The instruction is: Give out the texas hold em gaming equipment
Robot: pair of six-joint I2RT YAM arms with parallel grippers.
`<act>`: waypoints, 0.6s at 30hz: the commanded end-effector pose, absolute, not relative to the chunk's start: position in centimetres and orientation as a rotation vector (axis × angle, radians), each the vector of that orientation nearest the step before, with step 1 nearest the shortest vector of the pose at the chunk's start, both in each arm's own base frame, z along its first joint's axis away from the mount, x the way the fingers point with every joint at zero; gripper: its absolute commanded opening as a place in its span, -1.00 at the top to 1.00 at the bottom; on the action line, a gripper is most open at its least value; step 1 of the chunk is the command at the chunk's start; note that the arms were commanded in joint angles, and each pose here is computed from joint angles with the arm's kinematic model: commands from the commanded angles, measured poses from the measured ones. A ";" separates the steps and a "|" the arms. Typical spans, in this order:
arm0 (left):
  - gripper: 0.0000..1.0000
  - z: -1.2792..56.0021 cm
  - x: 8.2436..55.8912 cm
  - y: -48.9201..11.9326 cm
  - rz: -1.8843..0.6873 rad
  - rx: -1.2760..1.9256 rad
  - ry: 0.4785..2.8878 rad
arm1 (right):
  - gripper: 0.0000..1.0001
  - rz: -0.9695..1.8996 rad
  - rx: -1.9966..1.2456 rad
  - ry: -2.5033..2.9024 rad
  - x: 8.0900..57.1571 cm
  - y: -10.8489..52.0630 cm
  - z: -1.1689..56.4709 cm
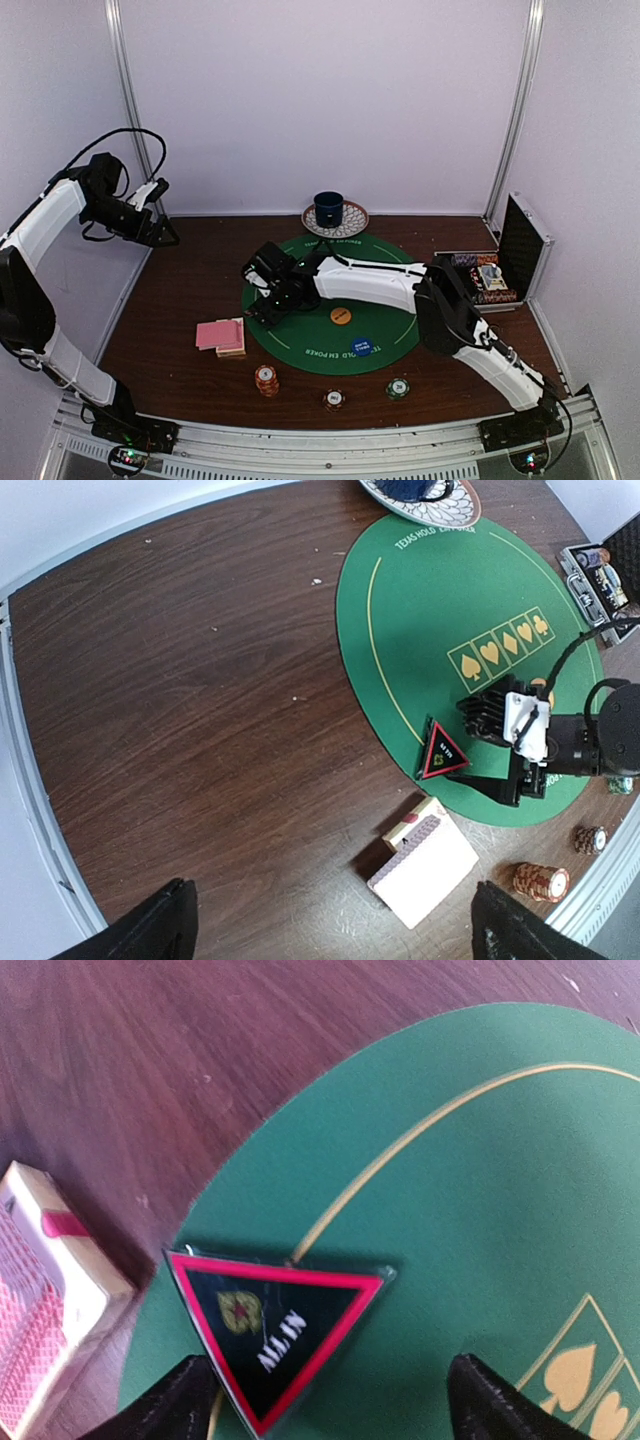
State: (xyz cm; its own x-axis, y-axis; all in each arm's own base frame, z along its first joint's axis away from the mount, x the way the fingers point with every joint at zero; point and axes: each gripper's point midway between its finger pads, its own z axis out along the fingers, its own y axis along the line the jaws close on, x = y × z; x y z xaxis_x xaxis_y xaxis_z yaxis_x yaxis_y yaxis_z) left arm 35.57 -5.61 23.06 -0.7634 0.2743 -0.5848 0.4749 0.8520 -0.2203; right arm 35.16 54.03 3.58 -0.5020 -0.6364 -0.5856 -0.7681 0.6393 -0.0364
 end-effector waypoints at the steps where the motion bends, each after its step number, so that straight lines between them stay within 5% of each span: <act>1: -0.95 25.1 35.2 -5.7 -0.468 0.581 2.417 | -0.78 0.297 -1.022 2.218 35.9 52.8 9.5; 8: -0.95 25.1 34.8 -5.8 -0.469 0.598 2.419 | -0.99 0.247 -0.939 2.236 34.2 47.6 12.8; 18: -0.95 24.8 34.6 -6.1 -0.492 0.614 2.422 | -0.99 0.202 -0.769 2.439 31.4 38.5 9.6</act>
